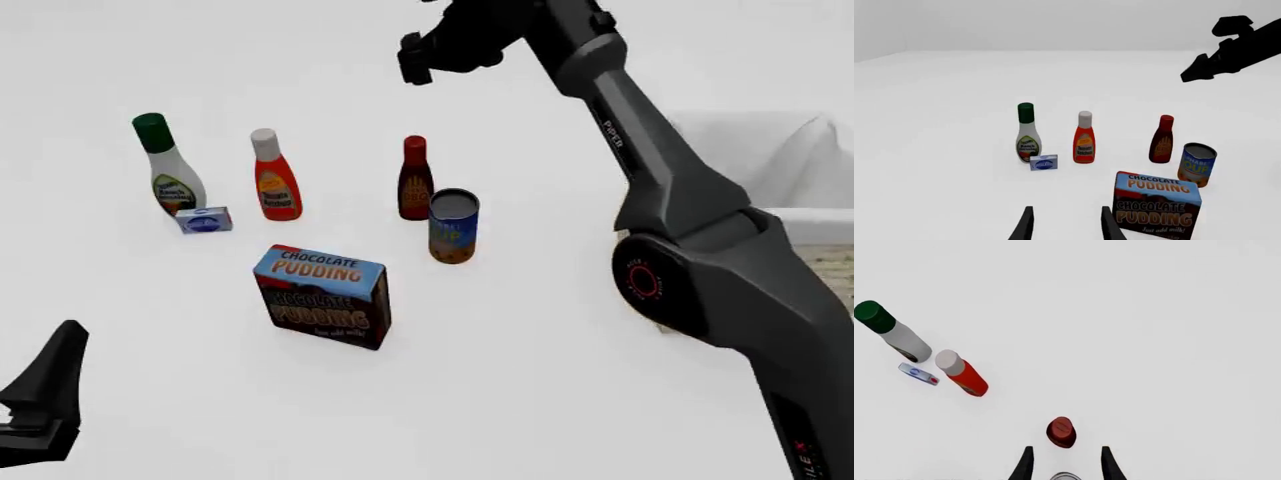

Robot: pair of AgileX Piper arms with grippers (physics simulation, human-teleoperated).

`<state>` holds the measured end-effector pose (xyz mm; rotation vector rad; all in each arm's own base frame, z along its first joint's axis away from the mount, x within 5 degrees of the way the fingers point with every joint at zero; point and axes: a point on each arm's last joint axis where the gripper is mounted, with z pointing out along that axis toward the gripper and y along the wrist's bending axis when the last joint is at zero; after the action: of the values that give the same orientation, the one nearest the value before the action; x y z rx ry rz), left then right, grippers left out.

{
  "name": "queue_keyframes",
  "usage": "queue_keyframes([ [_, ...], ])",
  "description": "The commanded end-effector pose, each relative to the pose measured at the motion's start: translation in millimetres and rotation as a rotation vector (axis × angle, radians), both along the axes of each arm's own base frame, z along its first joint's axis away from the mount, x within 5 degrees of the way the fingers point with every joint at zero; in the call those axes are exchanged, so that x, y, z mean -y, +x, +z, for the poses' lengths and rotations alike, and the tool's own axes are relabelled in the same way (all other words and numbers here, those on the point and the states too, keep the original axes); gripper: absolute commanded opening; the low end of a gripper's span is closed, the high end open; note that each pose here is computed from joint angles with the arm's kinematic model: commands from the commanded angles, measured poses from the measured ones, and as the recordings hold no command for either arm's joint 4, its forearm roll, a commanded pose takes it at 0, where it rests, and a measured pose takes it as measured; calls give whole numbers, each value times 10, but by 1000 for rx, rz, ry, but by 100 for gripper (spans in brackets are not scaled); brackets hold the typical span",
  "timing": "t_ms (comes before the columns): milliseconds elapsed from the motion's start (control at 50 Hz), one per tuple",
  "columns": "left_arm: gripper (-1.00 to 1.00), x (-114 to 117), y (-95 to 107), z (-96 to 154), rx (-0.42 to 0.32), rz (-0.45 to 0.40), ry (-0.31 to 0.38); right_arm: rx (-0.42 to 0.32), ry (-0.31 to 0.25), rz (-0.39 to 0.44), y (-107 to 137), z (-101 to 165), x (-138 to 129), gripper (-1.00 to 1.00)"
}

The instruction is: Pick the bbq sauce and place it in the basket.

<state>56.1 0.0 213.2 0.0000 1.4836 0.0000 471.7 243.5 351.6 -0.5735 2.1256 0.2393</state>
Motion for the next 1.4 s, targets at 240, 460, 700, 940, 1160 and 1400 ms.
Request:
queue_keyframes([
  [240, 100, 0, 0, 0, 0, 0, 0, -50, -20, -1, 166, -443, -106, 100],
  [460, 100, 0, 0, 0, 0, 0, 0, -65, -31, -10, 270, -653, -86, 100],
  [700, 100, 0, 0, 0, 0, 0, 0, -64, -48, -9, 340, -774, -52, 100],
  [940, 100, 0, 0, 0, 0, 0, 0, -54, -59, 3, 388, -897, -77, 100],
  [1160, 100, 0, 0, 0, 0, 0, 0, -43, -48, 10, 396, -976, -156, 100],
  [1400, 100, 0, 0, 0, 0, 0, 0, -50, -47, 25, 382, -1099, -269, 100],
])
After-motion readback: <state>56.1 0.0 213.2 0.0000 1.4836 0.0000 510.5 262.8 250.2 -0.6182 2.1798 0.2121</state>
